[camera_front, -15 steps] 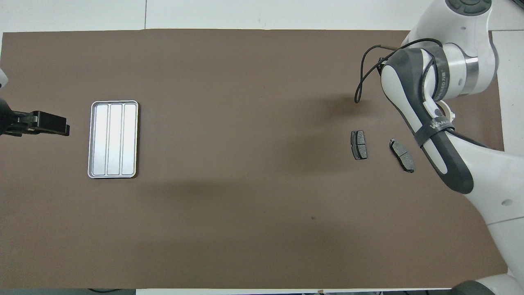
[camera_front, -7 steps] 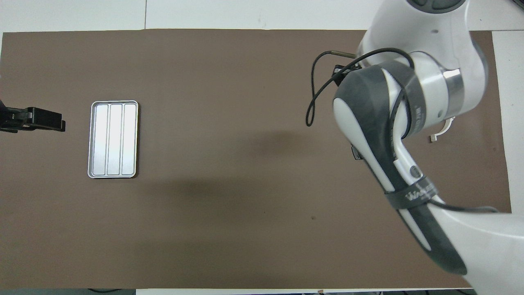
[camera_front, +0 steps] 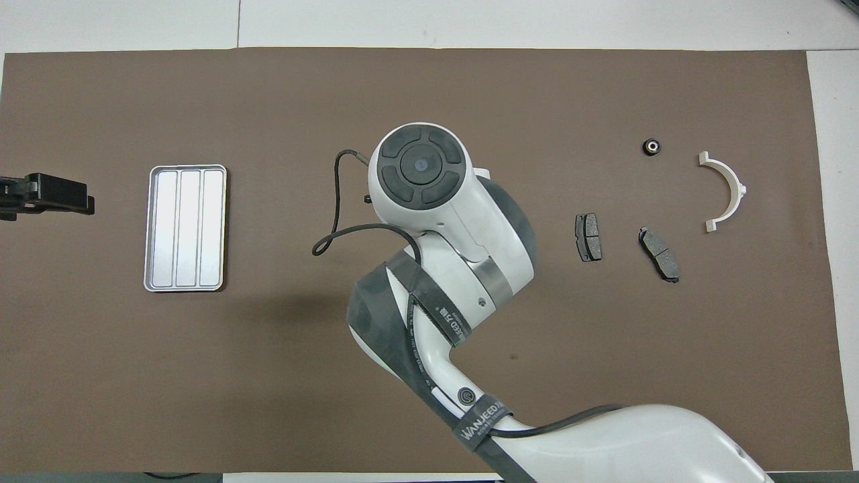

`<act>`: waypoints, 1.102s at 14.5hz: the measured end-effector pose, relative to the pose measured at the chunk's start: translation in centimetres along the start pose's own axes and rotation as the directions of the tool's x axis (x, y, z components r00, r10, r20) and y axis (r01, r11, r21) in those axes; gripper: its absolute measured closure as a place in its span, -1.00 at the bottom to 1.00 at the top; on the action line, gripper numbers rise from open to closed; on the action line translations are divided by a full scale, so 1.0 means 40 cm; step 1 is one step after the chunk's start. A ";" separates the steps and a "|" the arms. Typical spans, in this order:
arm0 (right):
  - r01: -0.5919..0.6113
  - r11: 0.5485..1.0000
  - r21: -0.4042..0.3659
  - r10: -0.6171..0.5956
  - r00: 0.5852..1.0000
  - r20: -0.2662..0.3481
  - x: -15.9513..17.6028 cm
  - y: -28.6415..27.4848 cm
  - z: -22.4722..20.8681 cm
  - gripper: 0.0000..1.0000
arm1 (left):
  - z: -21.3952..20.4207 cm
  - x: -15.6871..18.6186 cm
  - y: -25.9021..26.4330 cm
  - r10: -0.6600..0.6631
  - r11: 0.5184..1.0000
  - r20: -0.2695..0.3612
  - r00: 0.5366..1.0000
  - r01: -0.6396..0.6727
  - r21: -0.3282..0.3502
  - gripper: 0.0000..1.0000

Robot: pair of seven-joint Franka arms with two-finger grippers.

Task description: Pick bearing gear from pile to tray

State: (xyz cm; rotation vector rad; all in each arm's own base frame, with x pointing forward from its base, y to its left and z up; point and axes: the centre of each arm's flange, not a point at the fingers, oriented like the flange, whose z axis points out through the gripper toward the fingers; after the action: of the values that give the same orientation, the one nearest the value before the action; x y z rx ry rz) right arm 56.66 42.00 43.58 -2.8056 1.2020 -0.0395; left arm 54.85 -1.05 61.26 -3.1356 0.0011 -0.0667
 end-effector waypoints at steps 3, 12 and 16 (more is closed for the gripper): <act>-0.023 1.000 -0.018 0.022 1.000 -0.005 -0.057 -0.017 0.168 0.52 | 0.009 -0.004 0.003 0.002 1.000 0.001 1.000 -0.002 0.001 -1.00; -0.030 0.999 0.022 0.030 0.999 -0.027 -0.051 -0.040 0.359 0.52 | 0.047 -0.011 0.018 0.005 1.000 -0.014 1.000 -0.005 0.002 -1.00; -0.028 0.999 0.022 0.029 0.999 -0.028 -0.053 -0.041 0.358 0.06 | 0.057 -0.014 0.052 0.016 1.000 -0.007 1.000 -0.016 0.002 -1.00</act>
State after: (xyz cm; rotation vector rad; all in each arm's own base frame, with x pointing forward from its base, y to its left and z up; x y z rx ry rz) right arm 57.22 45.69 29.50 -2.7776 1.2396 -0.0903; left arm 54.37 -3.13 58.95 -3.1332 0.0255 -0.0769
